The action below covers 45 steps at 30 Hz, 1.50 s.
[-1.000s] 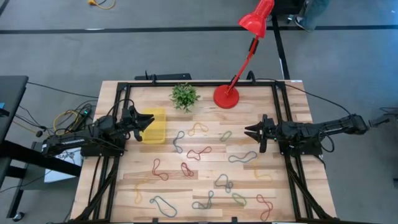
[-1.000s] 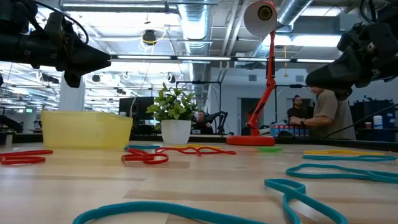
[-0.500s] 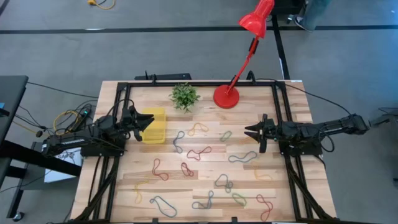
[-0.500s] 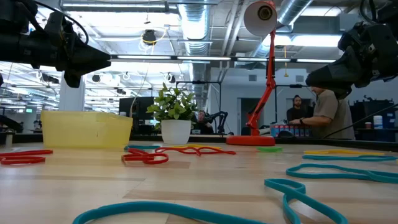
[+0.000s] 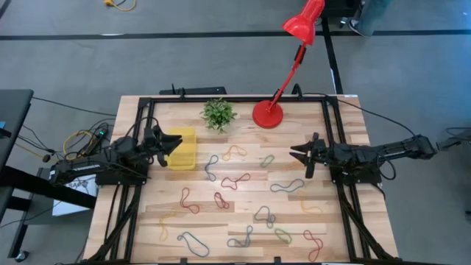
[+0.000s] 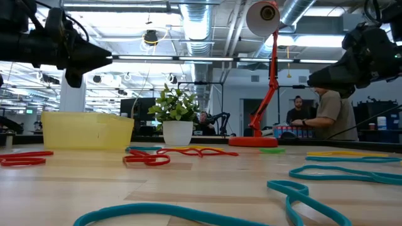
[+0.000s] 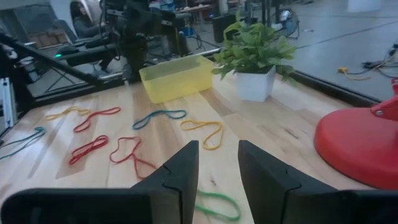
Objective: Pick and place items into bin
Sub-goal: Put the green rubber band into the yellow bin
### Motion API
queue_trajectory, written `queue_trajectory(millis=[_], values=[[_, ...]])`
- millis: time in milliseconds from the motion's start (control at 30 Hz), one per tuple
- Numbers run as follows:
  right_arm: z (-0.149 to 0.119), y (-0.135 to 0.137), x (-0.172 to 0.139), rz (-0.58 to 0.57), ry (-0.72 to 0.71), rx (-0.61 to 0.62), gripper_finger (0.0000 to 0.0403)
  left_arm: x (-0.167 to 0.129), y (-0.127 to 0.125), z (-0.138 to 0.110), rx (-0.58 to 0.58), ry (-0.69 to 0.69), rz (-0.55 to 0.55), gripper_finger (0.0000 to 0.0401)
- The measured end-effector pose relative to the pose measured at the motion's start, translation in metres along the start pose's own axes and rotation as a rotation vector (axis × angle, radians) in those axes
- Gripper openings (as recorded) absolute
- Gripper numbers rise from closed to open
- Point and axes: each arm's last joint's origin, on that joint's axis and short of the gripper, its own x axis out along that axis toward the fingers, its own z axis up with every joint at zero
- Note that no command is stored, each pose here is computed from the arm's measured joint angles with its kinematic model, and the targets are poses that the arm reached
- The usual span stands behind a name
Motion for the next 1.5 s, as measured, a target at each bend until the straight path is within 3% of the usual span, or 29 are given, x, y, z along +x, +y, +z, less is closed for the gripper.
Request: queue_trajectory(millis=[233,533,633,733,900,1167,1367,1500], values=[[0.009,0.001,0.000,0.018,-0.091,0.020,0.0107,0.000,0.002,0.004,-0.090,-0.074,0.096,0.0093],[0.029,0.014,0.000,0.128,-0.098,0.026,0.0107,0.000,0.000,0.004,-0.094,-0.029,0.043,0.0093],[0.042,0.023,0.006,0.126,-0.061,0.030,0.0107,-0.002,-0.005,0.020,-0.055,-0.067,0.059,0.0093],[0.049,0.031,0.021,0.043,0.034,-0.020,0.0107,-0.004,-0.013,0.045,0.017,-0.123,0.063,0.0093],[0.053,0.043,0.058,-0.061,0.251,-0.121,0.0107,0.001,-0.022,0.067,0.052,-0.073,0.080,0.0093],[0.026,0.045,0.122,-0.088,0.669,-0.230,0.0107,0.024,-0.021,0.051,0.052,0.105,0.136,0.0093],[0.016,0.035,0.156,-0.145,0.848,-0.254,0.0107,0.030,-0.021,0.047,0.036,0.152,0.127,0.0093],[0.016,0.030,0.171,-0.087,0.925,-0.204,0.0107,0.030,-0.022,0.047,0.031,0.163,0.090,0.0093]])
